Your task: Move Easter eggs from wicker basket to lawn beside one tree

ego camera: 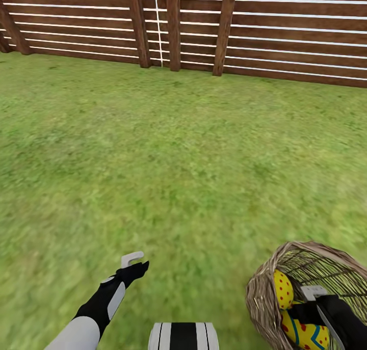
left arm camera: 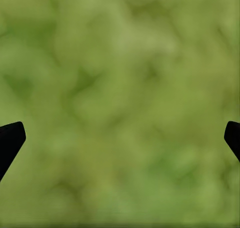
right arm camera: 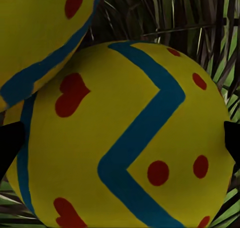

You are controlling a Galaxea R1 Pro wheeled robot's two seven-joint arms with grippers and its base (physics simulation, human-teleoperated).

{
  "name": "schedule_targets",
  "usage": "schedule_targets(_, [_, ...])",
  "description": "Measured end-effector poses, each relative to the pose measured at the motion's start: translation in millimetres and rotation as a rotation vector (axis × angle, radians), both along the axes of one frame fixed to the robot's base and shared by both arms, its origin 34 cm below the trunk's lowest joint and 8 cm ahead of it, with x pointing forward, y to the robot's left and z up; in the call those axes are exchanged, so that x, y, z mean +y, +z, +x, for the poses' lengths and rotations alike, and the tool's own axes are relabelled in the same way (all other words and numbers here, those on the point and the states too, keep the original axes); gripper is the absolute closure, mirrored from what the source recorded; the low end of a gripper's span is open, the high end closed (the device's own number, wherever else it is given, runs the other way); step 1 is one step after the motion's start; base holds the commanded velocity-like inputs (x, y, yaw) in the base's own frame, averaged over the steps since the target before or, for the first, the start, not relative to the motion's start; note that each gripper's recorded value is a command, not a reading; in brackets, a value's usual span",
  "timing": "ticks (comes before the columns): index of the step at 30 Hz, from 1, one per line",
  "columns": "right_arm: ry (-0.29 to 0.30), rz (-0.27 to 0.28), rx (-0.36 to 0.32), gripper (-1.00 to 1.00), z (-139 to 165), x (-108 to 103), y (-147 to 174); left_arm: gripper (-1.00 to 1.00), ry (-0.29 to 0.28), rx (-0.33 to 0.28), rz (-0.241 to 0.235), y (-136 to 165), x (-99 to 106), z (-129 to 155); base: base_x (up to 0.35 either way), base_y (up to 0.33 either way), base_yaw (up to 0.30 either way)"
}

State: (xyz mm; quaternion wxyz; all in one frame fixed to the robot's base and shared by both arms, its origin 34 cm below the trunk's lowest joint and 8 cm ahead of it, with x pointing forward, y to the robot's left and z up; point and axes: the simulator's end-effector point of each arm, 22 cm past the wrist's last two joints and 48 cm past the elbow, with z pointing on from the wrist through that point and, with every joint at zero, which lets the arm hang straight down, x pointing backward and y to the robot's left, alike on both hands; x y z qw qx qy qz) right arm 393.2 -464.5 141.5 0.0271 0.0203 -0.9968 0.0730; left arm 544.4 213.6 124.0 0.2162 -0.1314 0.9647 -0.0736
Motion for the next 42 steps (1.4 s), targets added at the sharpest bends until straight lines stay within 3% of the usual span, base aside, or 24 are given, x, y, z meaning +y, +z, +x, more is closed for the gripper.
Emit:
schedule_targets(27, [0.001,-0.004,0.004,1.00,-2,-1,0,-1.00,0.000,-0.003,-0.001,2,0,1,0.000,0.000,0.000])
schedule_targets(42, [0.006,-0.001,-0.055,1.00,18,3,20,-1.00,-0.001,-0.034,-0.010,25,-8,11,0.000,0.000,0.000])
